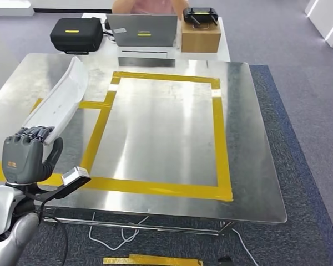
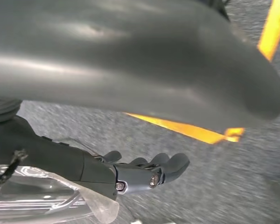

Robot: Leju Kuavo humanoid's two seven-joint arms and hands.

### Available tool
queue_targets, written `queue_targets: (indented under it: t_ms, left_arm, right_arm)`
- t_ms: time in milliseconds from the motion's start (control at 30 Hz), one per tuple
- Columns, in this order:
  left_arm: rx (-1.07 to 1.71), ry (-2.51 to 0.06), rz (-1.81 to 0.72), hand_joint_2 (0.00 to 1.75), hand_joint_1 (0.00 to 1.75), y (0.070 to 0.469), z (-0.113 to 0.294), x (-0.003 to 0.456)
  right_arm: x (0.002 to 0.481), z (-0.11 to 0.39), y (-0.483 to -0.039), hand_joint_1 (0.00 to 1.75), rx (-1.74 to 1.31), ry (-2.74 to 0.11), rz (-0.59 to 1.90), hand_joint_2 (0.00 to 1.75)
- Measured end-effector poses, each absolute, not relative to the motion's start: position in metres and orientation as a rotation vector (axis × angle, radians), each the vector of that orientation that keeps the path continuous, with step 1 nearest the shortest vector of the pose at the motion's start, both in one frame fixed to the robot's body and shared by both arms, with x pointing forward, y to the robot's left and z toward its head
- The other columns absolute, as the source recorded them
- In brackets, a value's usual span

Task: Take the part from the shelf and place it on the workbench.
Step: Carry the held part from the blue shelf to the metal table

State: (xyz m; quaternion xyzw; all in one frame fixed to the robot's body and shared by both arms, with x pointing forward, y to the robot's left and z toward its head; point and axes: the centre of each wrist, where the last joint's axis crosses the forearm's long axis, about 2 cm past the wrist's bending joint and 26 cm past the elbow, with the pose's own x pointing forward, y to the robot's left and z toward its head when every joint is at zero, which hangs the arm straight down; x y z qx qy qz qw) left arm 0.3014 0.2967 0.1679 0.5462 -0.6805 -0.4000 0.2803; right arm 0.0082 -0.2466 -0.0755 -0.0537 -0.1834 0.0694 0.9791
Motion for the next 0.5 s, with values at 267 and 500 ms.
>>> queue_targets:
  t_ms: [267, 500]
  left_arm:
    - [1.465, -1.828, -1.076, 1.75, 1.75, 0.2947, 0.1677, 0.3021]
    - [1.422, -1.870, -1.155, 1.75, 1.75, 0.2917, 0.1697, 0.3067]
  right_arm:
    - [0.0062, -0.0769, -0.2463, 0.00, -0.089, -0.372, 0.135, 0.00]
    - [0.0056, -0.0791, -0.2452, 0.00, -0.053, -0.374, 0.127, 0.00]
